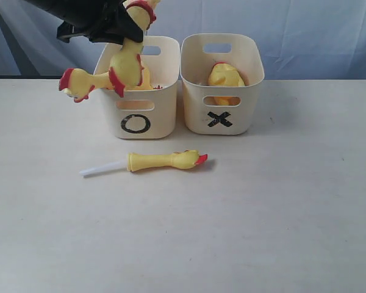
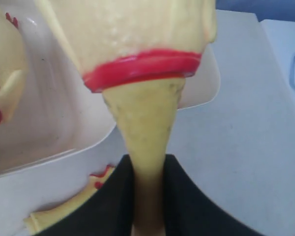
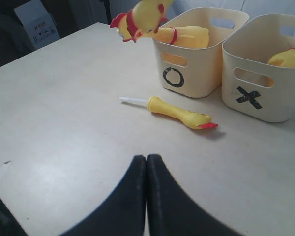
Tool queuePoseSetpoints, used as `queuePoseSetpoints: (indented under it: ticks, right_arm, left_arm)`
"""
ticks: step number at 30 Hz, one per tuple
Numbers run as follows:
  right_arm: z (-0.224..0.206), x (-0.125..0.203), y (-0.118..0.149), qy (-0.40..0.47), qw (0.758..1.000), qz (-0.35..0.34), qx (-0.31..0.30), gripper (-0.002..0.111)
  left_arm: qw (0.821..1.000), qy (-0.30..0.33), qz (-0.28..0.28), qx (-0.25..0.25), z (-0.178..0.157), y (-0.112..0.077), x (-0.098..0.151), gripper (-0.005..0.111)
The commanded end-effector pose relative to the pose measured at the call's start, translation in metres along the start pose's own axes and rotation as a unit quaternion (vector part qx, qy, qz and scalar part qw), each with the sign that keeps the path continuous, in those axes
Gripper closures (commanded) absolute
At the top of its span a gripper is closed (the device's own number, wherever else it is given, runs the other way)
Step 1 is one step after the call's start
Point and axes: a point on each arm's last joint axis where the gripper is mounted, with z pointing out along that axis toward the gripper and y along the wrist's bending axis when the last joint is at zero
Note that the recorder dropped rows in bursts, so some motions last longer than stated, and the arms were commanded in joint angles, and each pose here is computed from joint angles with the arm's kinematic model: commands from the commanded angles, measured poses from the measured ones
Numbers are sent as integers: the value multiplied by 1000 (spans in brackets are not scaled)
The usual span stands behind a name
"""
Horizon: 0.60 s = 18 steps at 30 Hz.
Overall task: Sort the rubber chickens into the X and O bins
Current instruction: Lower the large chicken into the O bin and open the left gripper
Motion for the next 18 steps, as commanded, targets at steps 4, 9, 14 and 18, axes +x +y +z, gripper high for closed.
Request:
queuePoseSetpoints:
  ticks: [4,9,14,18]
  right_arm:
    - [0,1,0,-3,1000,1,3,109]
    - [0,1,0,-3,1000,1,3,109]
    - [0,1,0,-3,1000,1,3,109]
    - [0,1,0,-3,1000,1,3,109]
  left_arm:
    - [998,58,24,-21,6,3,-12,107]
    - [996,83,6,-31,18,11,-17,107]
    - [995,86,-4,-53,15,15,-20,107]
    - [994,91,-17,-56,12,20,-20,107]
